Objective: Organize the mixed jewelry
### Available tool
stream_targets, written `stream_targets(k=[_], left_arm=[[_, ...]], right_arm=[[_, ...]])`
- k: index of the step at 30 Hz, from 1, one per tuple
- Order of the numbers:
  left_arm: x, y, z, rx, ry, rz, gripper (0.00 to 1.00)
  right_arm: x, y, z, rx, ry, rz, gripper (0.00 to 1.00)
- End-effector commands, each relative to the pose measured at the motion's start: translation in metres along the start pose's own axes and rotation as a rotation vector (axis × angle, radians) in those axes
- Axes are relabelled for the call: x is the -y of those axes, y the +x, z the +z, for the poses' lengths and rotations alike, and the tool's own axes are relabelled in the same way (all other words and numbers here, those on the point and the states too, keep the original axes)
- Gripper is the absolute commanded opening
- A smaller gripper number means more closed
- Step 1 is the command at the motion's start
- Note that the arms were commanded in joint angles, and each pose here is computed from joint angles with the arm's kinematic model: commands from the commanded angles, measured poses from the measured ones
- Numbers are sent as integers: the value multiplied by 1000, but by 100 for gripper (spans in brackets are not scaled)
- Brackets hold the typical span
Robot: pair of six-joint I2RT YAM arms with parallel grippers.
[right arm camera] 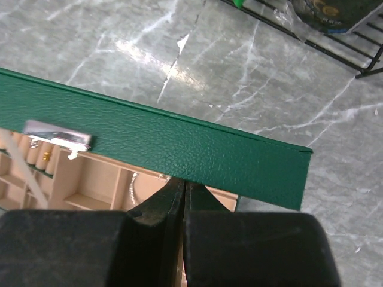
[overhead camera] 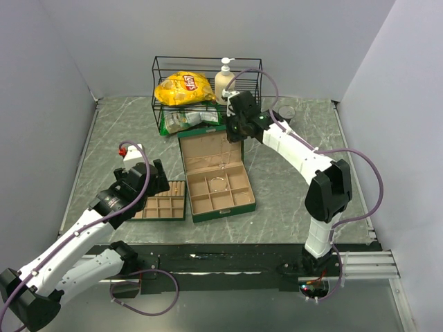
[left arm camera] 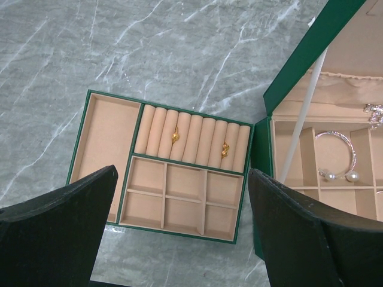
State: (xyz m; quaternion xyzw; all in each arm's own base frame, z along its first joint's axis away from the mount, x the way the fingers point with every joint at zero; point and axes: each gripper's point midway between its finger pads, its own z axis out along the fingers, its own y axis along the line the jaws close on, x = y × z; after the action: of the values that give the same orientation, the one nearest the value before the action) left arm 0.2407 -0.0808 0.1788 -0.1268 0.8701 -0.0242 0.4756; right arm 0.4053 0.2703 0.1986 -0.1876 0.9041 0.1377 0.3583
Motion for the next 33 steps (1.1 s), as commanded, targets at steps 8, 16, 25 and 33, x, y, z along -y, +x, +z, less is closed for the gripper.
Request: stream_targets(k=[8,16,25,33], left_arm=[[7,-14,-3,30,26,-20,96],[7,-14,-4,29,30,-18,96],[8,-14,-5,31,43,-20,96],[10,-14,-5,31,54,-21,96]], right_arm=[[2,3,-11,51,43,-7,16],[14,13,-42,109,85,18,50],[28,96,-35,-7,101,128,51],[33,156,-24,-111,116,194,49]])
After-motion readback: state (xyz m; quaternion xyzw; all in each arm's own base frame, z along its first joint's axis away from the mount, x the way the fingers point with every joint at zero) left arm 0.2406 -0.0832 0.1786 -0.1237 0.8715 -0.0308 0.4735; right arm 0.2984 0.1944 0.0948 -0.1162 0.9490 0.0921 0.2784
